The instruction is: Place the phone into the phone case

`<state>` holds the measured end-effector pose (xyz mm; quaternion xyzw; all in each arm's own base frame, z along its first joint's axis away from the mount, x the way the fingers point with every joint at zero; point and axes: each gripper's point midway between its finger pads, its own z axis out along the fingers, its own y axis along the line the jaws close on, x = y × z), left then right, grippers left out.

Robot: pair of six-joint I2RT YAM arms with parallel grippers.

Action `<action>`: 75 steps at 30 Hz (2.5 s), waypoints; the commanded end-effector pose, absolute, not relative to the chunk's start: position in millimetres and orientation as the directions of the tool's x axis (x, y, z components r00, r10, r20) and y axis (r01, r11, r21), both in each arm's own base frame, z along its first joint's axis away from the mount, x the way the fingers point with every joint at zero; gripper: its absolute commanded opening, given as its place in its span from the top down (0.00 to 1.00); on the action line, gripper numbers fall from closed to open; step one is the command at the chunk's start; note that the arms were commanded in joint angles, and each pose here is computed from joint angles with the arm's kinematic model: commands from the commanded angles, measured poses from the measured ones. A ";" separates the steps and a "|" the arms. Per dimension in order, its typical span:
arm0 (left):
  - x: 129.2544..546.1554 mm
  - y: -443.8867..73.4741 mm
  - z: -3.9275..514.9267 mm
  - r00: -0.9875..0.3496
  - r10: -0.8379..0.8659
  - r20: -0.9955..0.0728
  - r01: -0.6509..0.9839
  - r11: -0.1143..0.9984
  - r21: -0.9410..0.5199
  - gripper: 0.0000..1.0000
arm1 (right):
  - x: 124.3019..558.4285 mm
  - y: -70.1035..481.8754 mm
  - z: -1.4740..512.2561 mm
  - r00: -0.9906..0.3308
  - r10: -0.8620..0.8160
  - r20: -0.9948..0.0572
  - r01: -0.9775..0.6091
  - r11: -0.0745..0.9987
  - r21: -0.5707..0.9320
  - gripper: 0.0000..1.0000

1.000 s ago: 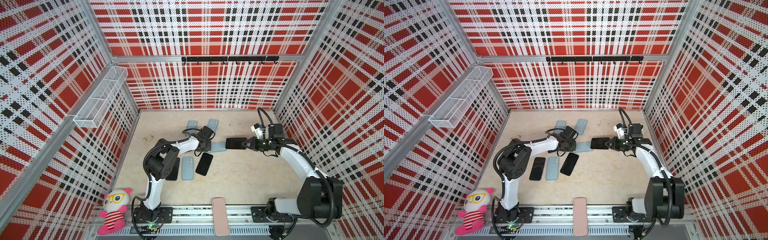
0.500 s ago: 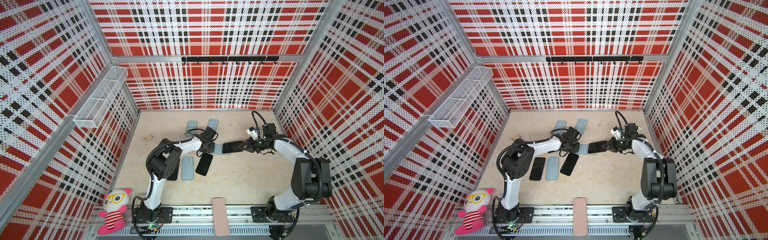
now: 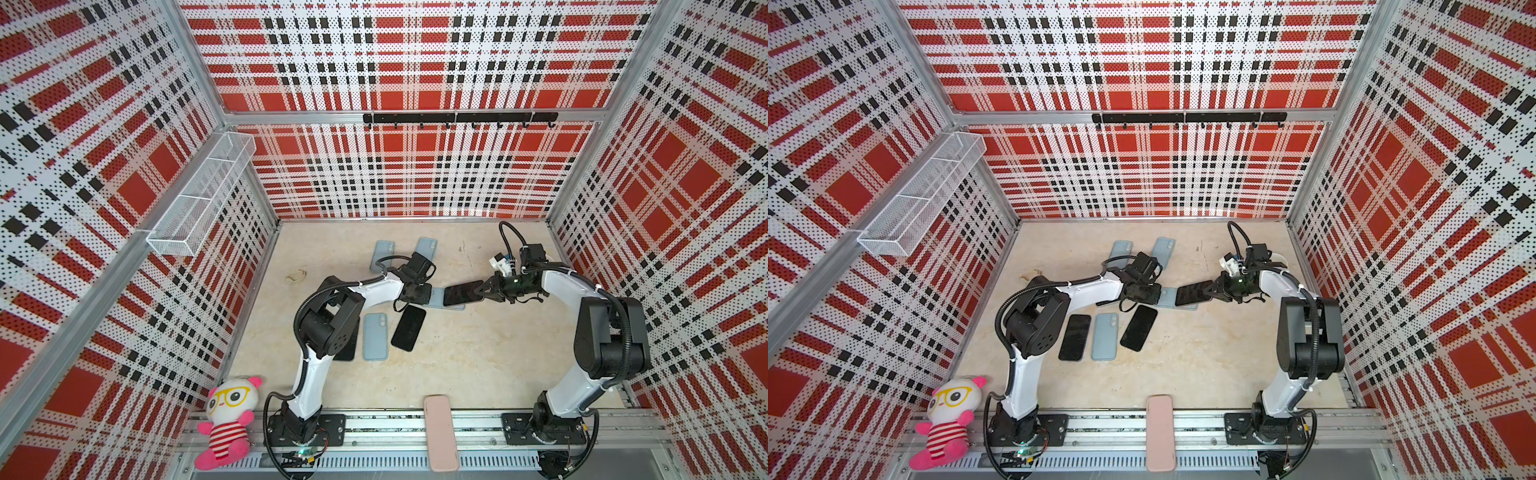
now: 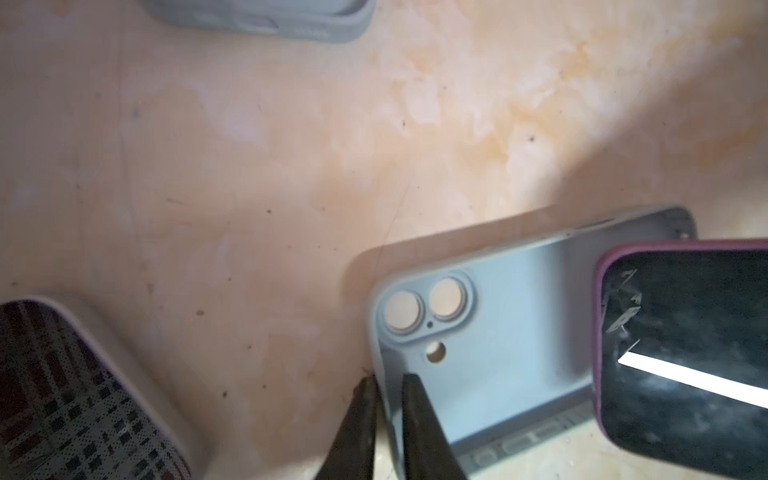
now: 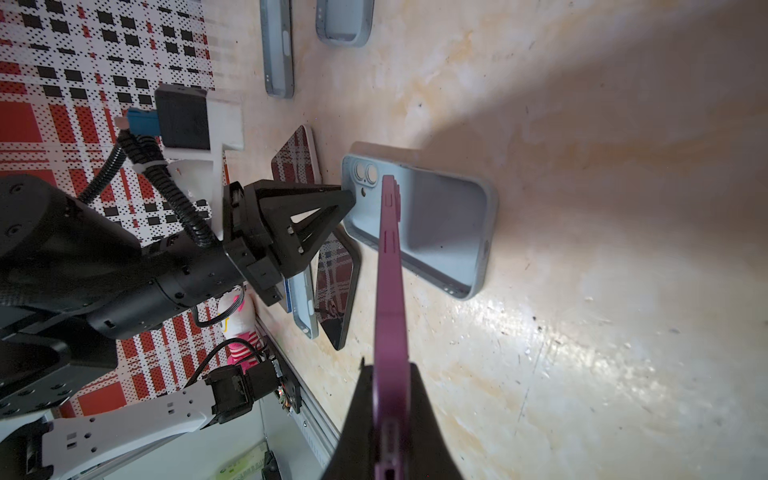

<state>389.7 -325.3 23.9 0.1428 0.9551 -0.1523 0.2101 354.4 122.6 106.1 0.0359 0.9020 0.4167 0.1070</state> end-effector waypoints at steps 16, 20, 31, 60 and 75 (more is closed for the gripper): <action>395.5 -337.3 26.1 -0.859 0.153 -0.488 0.346 0.877 -0.334 0.60 | 366.2 119.3 78.2 -0.984 0.152 -0.094 0.029 0.653 0.757 0.96; 393.3 -339.9 27.0 -0.868 0.122 -0.482 0.335 0.860 -0.386 0.54 | 364.8 121.8 70.7 -0.986 0.150 -0.078 0.040 0.654 0.755 0.96; 388.4 -340.9 23.1 -0.894 0.057 -0.444 0.274 0.854 -0.442 0.49 | 366.1 139.0 55.9 -0.988 0.142 -0.059 0.045 0.638 0.769 0.96; 377.4 -338.7 16.1 -0.910 -0.030 -0.413 0.208 0.830 -0.517 0.30 | 358.9 179.5 11.2 -0.997 0.073 0.018 0.055 0.546 0.836 0.96; 375.2 -336.0 2.3 -0.918 -0.027 -0.396 0.195 0.837 -0.511 0.26 | 352.8 190.8 7.4 -0.999 0.026 0.040 0.048 0.496 0.867 0.95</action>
